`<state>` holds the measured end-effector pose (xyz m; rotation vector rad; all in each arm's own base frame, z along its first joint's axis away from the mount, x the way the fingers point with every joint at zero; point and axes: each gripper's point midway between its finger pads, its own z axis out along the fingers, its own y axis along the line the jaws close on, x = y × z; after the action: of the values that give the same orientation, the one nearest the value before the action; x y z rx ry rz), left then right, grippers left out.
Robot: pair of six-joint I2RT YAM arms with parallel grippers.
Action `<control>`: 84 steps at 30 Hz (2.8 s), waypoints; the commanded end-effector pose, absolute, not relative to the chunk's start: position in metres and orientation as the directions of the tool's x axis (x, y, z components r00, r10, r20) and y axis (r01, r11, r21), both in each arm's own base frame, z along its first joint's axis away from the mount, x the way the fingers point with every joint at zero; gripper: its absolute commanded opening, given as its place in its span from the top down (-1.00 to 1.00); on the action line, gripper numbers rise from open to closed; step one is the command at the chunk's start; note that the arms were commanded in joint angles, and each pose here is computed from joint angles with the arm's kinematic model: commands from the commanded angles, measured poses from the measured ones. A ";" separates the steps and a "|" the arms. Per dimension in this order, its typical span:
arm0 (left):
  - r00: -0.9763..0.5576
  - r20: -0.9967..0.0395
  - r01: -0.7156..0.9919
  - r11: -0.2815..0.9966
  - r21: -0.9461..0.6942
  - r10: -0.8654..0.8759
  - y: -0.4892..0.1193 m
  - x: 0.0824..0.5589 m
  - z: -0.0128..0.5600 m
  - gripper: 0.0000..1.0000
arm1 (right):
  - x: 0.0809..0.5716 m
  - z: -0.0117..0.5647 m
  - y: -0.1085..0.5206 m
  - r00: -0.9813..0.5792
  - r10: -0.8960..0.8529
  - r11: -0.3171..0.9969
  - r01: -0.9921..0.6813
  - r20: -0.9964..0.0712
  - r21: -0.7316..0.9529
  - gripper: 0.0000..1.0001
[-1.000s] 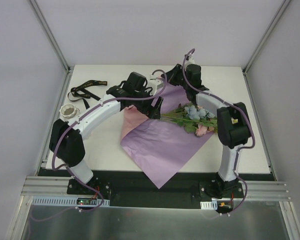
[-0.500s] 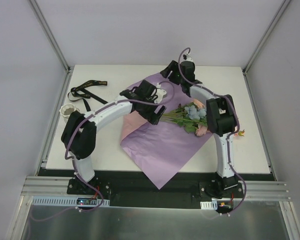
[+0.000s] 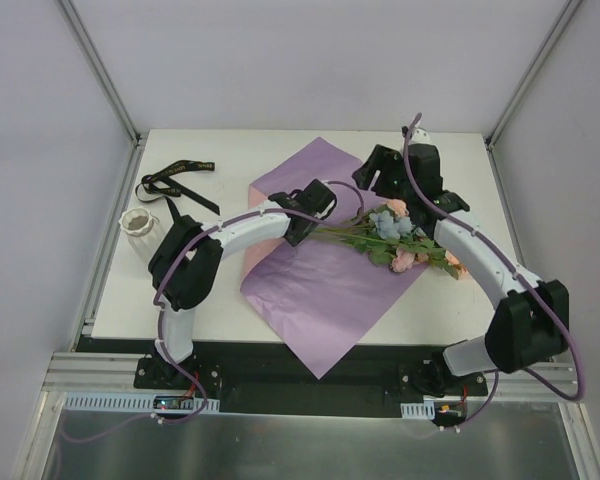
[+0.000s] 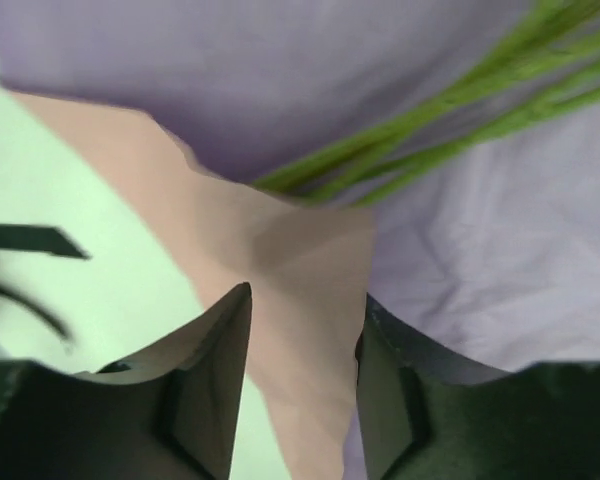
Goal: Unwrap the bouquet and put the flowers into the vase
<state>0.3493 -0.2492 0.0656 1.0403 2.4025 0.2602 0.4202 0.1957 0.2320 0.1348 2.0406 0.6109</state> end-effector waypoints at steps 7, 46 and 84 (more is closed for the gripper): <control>-0.625 -0.466 0.192 0.702 0.685 0.626 -0.152 0.396 0.147 0.24 | 0.350 0.200 0.177 -0.628 0.262 0.888 -0.139 -0.733 0.438 -0.43; -0.469 -0.866 0.342 0.940 0.000 0.171 -0.168 0.367 0.259 -0.55 | 0.332 0.142 0.448 -0.891 0.115 0.505 -0.328 -0.439 0.798 0.06; -0.464 -0.867 0.477 0.876 -0.074 0.180 -0.205 0.347 0.262 -0.55 | 0.358 0.084 0.220 -0.178 0.968 0.236 0.881 -0.174 0.410 0.23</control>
<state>0.3493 -0.1973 0.2507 0.4602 2.0979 -0.3325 0.3514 0.2186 0.0789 1.6561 2.1652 0.3110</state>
